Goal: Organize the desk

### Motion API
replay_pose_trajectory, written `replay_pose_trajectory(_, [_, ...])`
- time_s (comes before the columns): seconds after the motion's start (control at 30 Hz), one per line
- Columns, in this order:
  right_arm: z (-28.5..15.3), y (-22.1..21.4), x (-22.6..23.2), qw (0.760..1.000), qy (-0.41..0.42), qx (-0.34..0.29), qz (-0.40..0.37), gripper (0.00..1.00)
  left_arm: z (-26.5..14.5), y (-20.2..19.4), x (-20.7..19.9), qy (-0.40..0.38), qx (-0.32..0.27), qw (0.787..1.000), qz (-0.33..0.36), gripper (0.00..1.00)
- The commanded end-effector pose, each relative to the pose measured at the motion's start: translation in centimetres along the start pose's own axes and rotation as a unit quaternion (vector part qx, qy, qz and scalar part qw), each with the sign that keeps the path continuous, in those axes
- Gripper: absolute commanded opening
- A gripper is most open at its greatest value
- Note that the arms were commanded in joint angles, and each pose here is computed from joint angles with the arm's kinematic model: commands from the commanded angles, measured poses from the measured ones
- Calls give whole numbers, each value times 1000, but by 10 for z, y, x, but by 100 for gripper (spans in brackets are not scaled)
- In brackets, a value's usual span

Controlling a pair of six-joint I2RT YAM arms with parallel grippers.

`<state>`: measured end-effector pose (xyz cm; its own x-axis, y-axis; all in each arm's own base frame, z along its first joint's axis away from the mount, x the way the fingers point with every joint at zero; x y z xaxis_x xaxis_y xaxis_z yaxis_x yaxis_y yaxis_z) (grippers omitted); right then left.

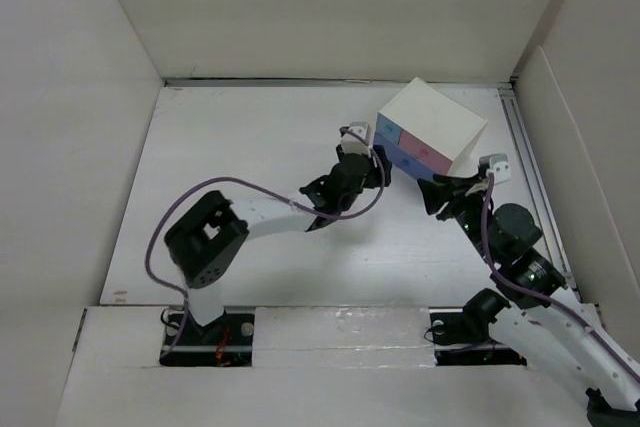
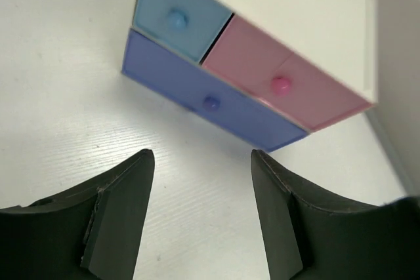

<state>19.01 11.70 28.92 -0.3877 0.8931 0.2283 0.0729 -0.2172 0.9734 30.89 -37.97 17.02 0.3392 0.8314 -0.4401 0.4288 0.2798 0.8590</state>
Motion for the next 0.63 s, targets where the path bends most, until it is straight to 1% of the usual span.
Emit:
replay_pose_trajectory(0.0, [-4, 18, 3, 1000, 2, -28, 2, 51, -45, 35, -10, -36, -47, 998, -34, 57])
replay_pose_trajectory(0.03, [-5, 18, 3, 1000, 3, -28, 1, 61, -56, 34, -9, -47, -47, 997, -34, 60])
replay_pose_trajectory(0.07, [-7, 17, 4, 1000, 8, -25, -1, 66, -65, 35, -5, -49, -48, 997, -33, 63])
replay_pose_trajectory(0.1, [-10, 19, 4, 1000, 9, -29, -1, 75, -86, 35, 0, -56, -50, 997, -31, 65])
replay_pose_trajectory(0.13, [-12, 20, 3, 999, 9, -32, -2, 88, -96, 36, 5, -56, -51, 997, -34, 69])
replay_pose_trajectory(0.17, [-14, 21, 3, 999, 8, -33, -3, 95, -106, 37, 10, -55, -53, 996, -39, 72])
replay_pose_trajectory(0.2, [-16, 22, 2, 999, 6, -34, -3, 97, -125, 44, 19, -57, -65, 995, -54, 75])
replay_pose_trajectory(0.23, [-19, 24, 0, 999, 2, -39, -2, 99, -135, 46, 25, -50, -70, 995, -58, 80])
replay_pose_trajectory(0.33, [-23, 25, -1, 999, 1, -45, 5, 100, -168, 55, 40, -58, -91, 991, -78, 87])
replay_pose_trajectory(0.4, [-23, 24, -1, 999, 3, -45, 6, 100, -187, 64, 49, -67, -113, 987, -92, 88])
replay_pose_trajectory(0.5, [-22, 23, 4, 999, 16, -38, 9, 100, -200, 64, 57, -72, -121, 985, -99, 89])
replay_pose_trajectory(0.57, [-21, 23, 6, 999, 21, -33, 9, 100, -202, 60, 61, -63, -111, 987, -102, 89])
replay_pose_trajectory(0.6, [-21, 24, 7, 999, 22, -32, 12, 100, -203, 62, 63, -61, -113, 986, -105, 91])
Point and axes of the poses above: each gripper's point midway between its finger pads, its own z axis out along the fingers, its own x axis along the line the jaws close on, y = z × x, the point moved 5 cm from there along -z, back along the fingers, and after that the axes turned 2 degrees about -z, right-handed, at the moved point
